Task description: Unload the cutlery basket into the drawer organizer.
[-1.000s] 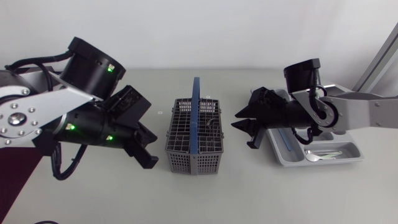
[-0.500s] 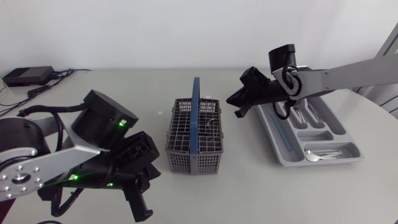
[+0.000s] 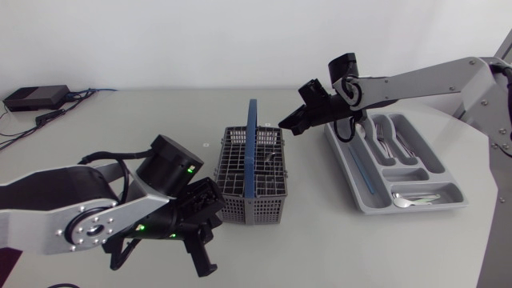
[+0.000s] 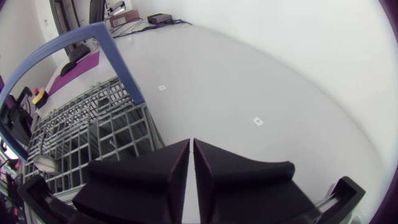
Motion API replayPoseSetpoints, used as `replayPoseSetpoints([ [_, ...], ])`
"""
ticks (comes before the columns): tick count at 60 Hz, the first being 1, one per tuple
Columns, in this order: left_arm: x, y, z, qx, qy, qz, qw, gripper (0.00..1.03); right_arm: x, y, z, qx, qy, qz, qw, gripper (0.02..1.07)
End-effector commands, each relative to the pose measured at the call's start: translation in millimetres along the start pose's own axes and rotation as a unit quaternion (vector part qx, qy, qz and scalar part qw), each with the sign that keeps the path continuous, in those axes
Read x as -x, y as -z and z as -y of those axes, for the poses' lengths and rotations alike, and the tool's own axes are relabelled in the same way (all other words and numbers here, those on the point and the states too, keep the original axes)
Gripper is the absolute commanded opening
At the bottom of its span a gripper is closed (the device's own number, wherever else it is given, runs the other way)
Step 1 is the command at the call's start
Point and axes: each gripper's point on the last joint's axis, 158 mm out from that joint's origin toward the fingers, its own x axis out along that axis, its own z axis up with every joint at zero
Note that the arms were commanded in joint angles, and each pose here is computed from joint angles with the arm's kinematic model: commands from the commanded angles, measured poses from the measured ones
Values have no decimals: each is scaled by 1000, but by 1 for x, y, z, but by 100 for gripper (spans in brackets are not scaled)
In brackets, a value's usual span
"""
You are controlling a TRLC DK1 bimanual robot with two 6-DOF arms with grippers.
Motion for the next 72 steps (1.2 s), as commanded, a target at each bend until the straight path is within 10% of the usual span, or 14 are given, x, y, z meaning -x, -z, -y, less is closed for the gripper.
replayPoseSetpoints([
  [1, -13, 11, -2, -5, 0, -16, 1000, 6, -7, -1, -10, -22, -28, -1, 999, 13],
  [72, -9, 15, -171, 89, -123, 36, 988, 6, 69, 71, -157, 47, -114, -48, 991, 13],
])
